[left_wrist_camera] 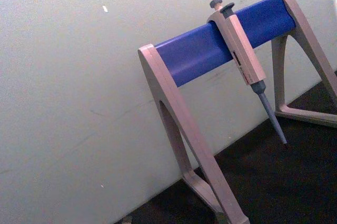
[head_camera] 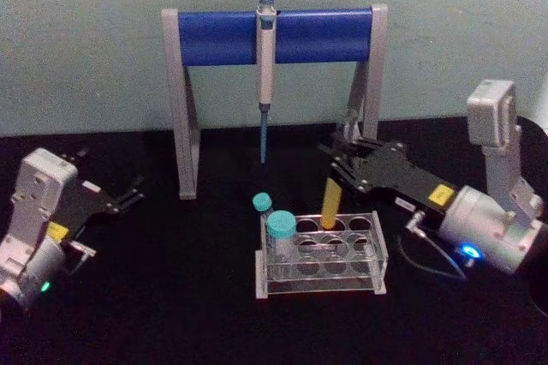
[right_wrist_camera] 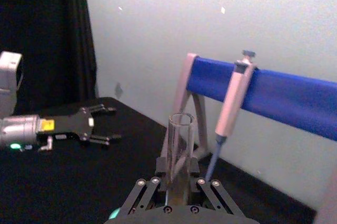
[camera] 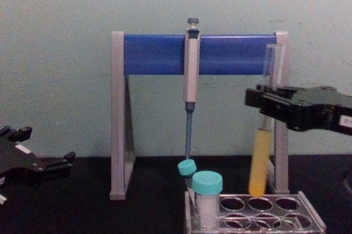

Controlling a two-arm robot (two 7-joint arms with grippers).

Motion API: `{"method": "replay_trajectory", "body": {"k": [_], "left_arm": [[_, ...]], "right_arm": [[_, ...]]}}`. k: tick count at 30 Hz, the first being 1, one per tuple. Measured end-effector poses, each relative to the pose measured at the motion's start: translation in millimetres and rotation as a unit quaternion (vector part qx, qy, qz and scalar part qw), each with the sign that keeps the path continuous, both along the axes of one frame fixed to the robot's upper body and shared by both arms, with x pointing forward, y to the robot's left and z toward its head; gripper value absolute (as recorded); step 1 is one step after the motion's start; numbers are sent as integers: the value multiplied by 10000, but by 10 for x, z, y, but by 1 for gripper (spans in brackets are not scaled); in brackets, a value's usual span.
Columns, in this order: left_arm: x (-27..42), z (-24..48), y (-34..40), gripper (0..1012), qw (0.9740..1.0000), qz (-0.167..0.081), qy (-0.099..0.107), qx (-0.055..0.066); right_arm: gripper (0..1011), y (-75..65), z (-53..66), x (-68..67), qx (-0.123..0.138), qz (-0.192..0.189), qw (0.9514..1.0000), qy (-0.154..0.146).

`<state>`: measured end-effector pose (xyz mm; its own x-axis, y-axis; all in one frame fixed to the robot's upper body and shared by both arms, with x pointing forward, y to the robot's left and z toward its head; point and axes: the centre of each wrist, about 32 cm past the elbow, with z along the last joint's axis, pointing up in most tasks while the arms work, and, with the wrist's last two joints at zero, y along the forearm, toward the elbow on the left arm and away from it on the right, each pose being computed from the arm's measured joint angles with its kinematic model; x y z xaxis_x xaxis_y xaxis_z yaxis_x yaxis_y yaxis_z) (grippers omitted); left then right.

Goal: Pick up the test tube from the test tube rack, shake it, then place it back into the test tube rack.

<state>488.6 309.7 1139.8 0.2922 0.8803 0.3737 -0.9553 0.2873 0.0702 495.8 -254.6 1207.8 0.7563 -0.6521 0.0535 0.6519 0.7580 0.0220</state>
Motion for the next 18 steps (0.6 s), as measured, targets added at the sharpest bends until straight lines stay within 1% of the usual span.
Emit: {"method": "replay_trajectory", "body": {"k": [1, 4, 5, 12, 13, 15, 18], "left_arm": [[0, 0, 0, 1010, 10000, 0, 0, 0], [0, 0, 0, 1010, 10000, 0, 0, 0], [0, 0, 0, 1010, 10000, 0, 1, 0], [0, 0, 0, 1010, 10000, 0, 0, 0], [0, 0, 0, 1010, 10000, 0, 0, 0], [0, 0, 0, 1009, 10000, 0, 0, 0], [0, 0, 0, 1010, 10000, 0, 0, 0]], "right_arm": [[235, 28, 2, 46, 25, 60, 10000, -21], [235, 71, -2, 118, 48, 130, 9999, -37], [235, 92, -5, 169, 64, 154, 9998, -53], [235, 123, 2, 373, 110, 80, 9998, -137], [235, 123, 2, 373, 110, 80, 9998, -137], [235, 115, 12, 422, 98, 5, 9998, -166], [235, 100, 16, 441, 94, -57, 9998, -178]]}}
